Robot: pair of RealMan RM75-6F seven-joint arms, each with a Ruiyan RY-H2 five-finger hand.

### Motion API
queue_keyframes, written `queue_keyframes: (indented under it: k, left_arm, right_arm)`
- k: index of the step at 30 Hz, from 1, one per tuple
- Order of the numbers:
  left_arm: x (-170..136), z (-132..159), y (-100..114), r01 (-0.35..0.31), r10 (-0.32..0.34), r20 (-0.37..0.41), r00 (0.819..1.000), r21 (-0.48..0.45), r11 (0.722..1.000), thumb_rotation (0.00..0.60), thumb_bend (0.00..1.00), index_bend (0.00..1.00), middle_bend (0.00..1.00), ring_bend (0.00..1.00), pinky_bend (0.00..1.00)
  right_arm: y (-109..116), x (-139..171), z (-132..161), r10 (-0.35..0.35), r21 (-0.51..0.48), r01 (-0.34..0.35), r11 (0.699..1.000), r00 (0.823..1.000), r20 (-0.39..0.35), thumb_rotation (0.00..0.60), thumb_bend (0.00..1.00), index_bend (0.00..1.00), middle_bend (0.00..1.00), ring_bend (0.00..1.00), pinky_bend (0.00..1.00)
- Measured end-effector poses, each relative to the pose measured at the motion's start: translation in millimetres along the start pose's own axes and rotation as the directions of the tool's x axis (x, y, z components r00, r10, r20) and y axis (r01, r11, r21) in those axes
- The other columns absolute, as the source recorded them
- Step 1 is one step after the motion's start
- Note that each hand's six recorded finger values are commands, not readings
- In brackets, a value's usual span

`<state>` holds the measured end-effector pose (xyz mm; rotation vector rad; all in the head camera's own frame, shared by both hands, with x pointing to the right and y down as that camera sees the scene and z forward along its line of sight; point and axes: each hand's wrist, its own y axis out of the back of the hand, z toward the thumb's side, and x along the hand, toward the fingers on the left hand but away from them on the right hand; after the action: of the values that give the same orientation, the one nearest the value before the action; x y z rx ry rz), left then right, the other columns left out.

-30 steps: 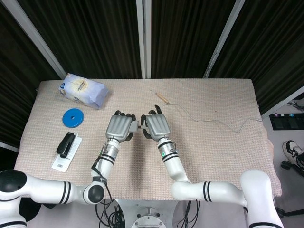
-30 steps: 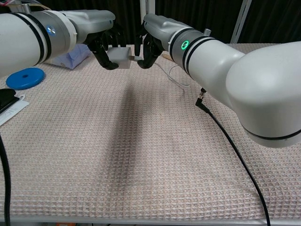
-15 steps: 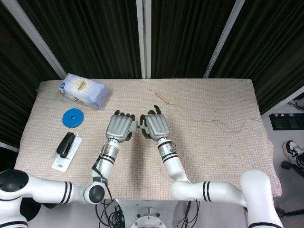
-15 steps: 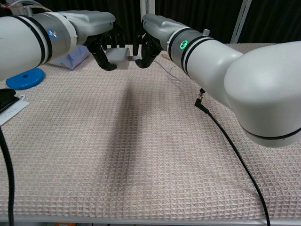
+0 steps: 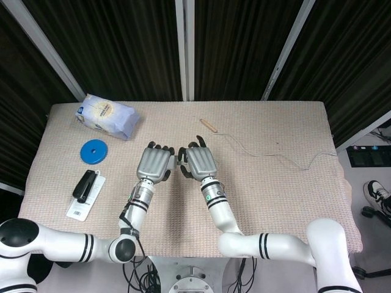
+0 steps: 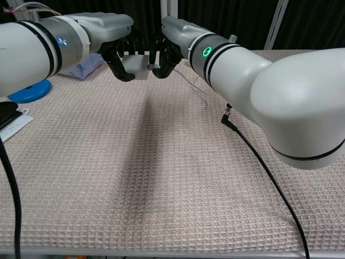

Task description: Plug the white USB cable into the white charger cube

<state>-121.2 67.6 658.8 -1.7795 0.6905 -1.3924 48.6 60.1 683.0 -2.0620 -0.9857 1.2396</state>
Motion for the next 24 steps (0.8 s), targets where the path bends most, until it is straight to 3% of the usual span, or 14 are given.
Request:
queue_keyframes:
  k: [10,13,18,20,24]
  left_arm:
    - [-1,2,-1,0.0,-0.001,0.024,1.0,0.013,1.0,0.6,0.41,0.49,0.49,0.3,0.2]
    - [0,-1,0,-0.002,0.002,0.013,1.0,0.0,1.0,0.6,0.41,0.49,0.49,0.3,0.2]
    - [1,-6,0,-0.001,0.001,0.001,1.0,-0.024,1.0,0.6,0.41,0.49,0.47,0.29,0.2]
    - [1,-10,-2,0.0,-0.001,-0.007,1.0,-0.031,1.0,0.6,0.41,0.48,0.46,0.28,0.2]
    - [2,-19,-7,0.01,-0.011,-0.022,1.0,-0.039,0.999,0.6,0.41,0.44,0.4,0.22,0.19]
  right_arm:
    - [-3,-1,1,0.004,0.001,-0.004,1.0,1.0,-0.003,0.6,0.33,0.56,0.53,0.23,0.0]
    - [-1,0,-2,0.003,0.009,-0.003,1.0,1.0,-0.003,0.6,0.3,0.43,0.47,0.21,0.0]
    - [1,4,-7,0.009,0.015,-0.009,1.0,1.0,-0.005,0.6,0.09,0.13,0.29,0.09,0.0]
    - [3,6,-9,0.01,0.022,-0.01,1.0,1.0,-0.007,0.6,0.05,0.03,0.22,0.05,0.0]
    - [11,12,-18,0.007,0.054,-0.007,0.999,1.0,-0.006,0.6,0.04,0.0,0.17,0.03,0.0]
